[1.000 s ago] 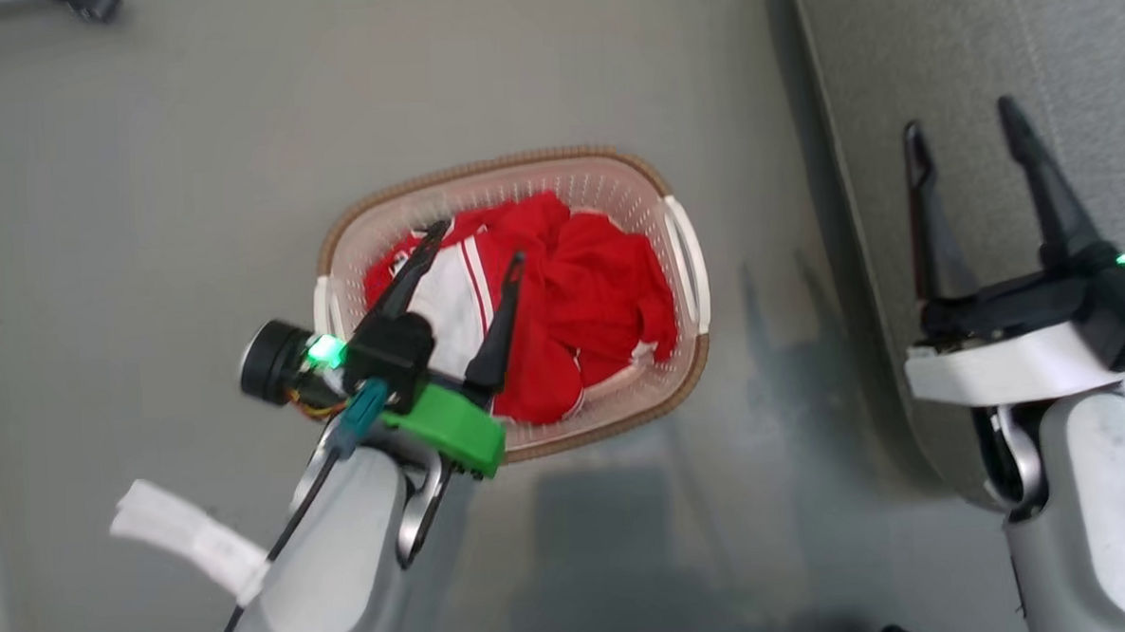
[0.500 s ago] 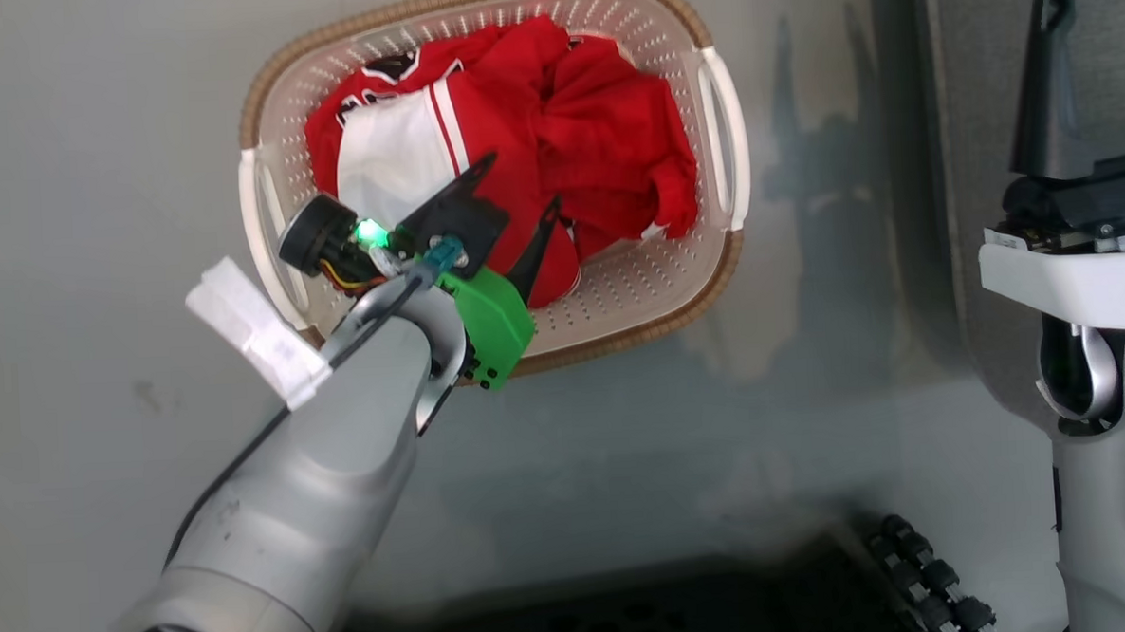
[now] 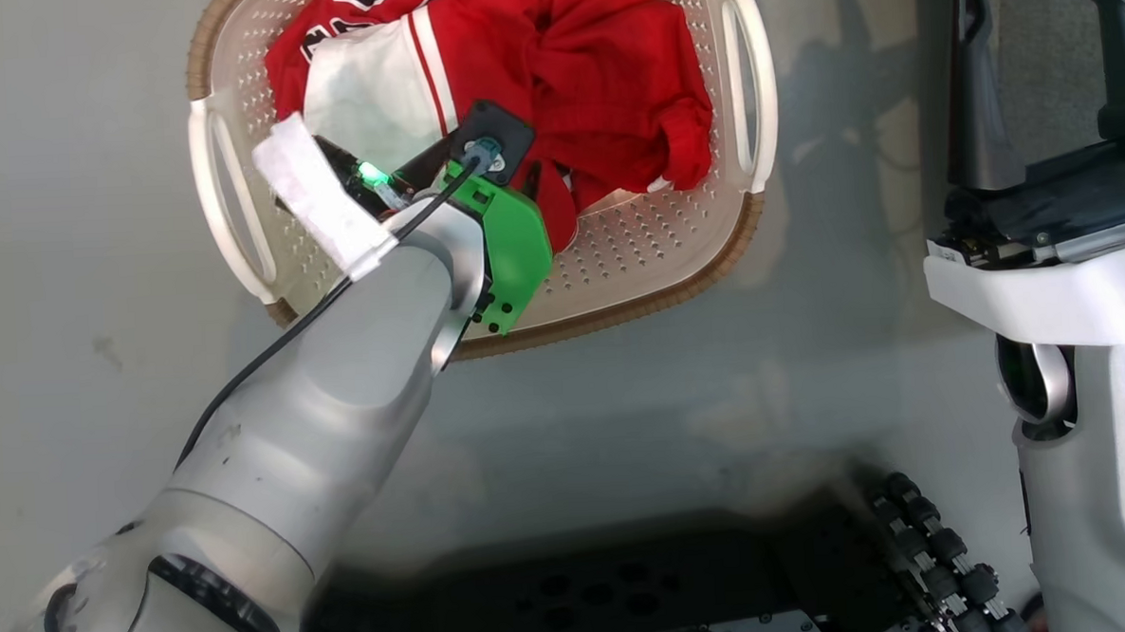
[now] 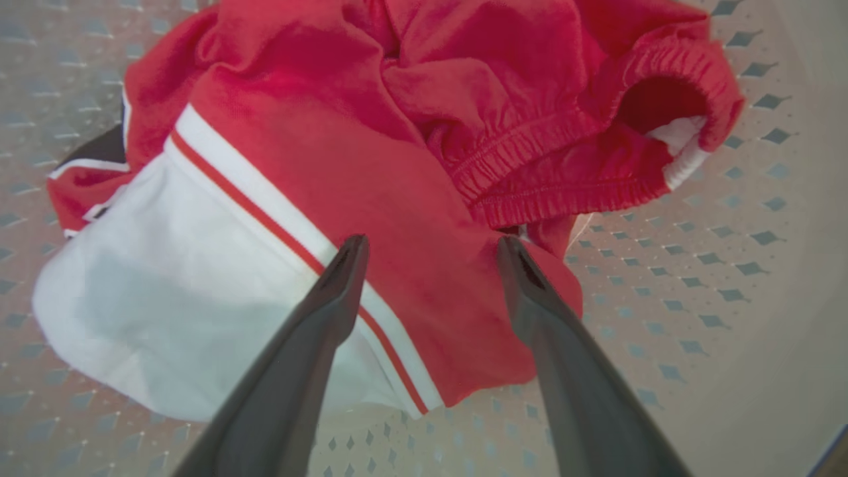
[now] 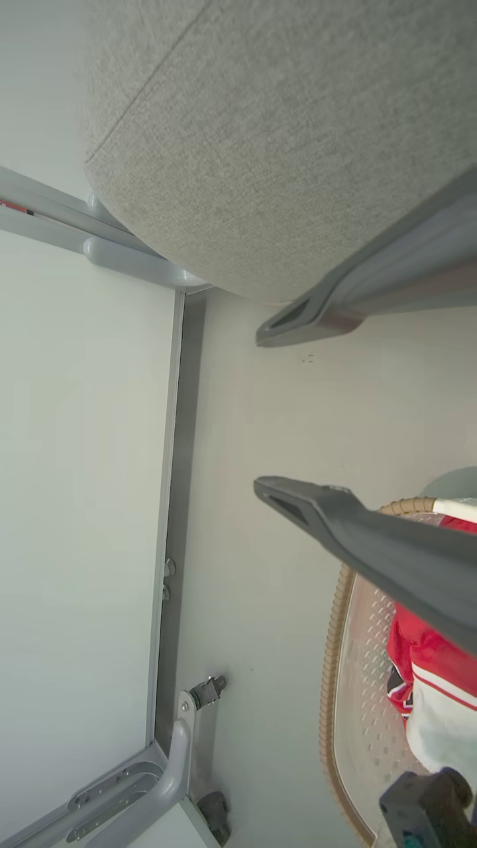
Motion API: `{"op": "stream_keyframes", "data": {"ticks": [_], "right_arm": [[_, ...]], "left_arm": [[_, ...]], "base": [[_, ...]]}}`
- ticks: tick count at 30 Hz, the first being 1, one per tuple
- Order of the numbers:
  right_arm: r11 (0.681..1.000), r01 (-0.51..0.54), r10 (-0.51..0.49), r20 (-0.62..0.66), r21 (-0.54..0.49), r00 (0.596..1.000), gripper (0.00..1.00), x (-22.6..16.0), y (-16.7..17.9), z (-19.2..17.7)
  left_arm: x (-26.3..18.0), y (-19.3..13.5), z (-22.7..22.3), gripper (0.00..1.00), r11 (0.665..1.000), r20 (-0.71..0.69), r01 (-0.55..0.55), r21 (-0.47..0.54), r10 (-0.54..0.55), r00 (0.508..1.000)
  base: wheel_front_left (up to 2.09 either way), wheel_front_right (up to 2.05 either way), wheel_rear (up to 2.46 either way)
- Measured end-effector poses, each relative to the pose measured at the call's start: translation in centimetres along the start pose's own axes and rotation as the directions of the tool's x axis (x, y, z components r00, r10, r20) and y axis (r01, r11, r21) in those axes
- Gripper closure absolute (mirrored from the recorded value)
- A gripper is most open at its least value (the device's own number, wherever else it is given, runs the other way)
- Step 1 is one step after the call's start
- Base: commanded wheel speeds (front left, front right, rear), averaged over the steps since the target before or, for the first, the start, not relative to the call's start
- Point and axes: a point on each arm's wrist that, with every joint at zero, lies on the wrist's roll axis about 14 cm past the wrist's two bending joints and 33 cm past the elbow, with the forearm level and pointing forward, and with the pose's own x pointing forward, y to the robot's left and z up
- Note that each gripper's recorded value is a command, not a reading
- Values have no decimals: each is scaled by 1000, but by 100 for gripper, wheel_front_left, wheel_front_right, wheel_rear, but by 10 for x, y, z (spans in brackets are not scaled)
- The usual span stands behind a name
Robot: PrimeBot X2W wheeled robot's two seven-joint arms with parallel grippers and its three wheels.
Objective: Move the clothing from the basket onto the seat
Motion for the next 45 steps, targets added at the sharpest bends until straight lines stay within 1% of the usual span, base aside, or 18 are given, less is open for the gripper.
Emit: {"op": "stream_keyframes", "data": {"ticks": [3, 11, 18, 25, 28, 32, 36, 37, 38, 39, 45], "right_arm": [[1000, -2, 2, -7, 0, 1000, 0, -1, 0, -2], [1000, 2, -2, -30, -1, 1000, 0, -3, -3, -13], [1000, -3, 2, -56, -2, 998, 0, -3, -3, -30], [1000, -14, 13, -84, -6, 996, 0, -5, 1, -46], [1000, -20, 19, -88, -4, 996, 0, -5, 3, -48], [1000, -22, 21, -97, -3, 995, 0, -7, 4, -51], [999, -36, 35, -107, -4, 994, 0, -9, 8, -54], [999, -36, 36, -108, -3, 994, 0, -10, 9, -54], [999, -37, 36, -108, -3, 993, 0, -10, 9, -55], [999, -38, 37, -108, -2, 993, 0, -10, 9, -55], [999, -42, 41, -106, 1, 993, 0, -10, 10, -54]], "left_arm": [[5, 0, -2, 0, 1000, -48, -12, 13, 12, 999], [18, 5, -16, 0, 999, -146, -49, 0, 48, 988], [32, 16, -29, 0, 996, -190, -85, -20, 80, 979], [41, 22, -43, 0, 995, -213, -101, -23, 94, 973], [42, 22, -46, 0, 994, -219, -105, -36, 95, 971], [44, 22, -46, 0, 994, -215, -107, -28, 98, 972], [47, 24, -44, 0, 994, -195, -109, 30, 113, 974], [47, 24, -45, 46, 993, -195, -108, 42, 114, 974], [47, 25, -45, 71, 993, -194, -109, 49, 116, 974], [47, 26, -45, 100, 992, -193, -110, 55, 118, 974], [47, 27, -47, 100, 989, -198, -103, 106, 123, 972]], "base": [[0, 0, 0], [0, 0, 0], [0, 0, 0], [0, 0, 0], [0, 0, 0], [0, 0, 0], [0, 0, 0], [0, 0, 0], [0, 0, 0], [0, 0, 0], [0, 0, 0]]}}
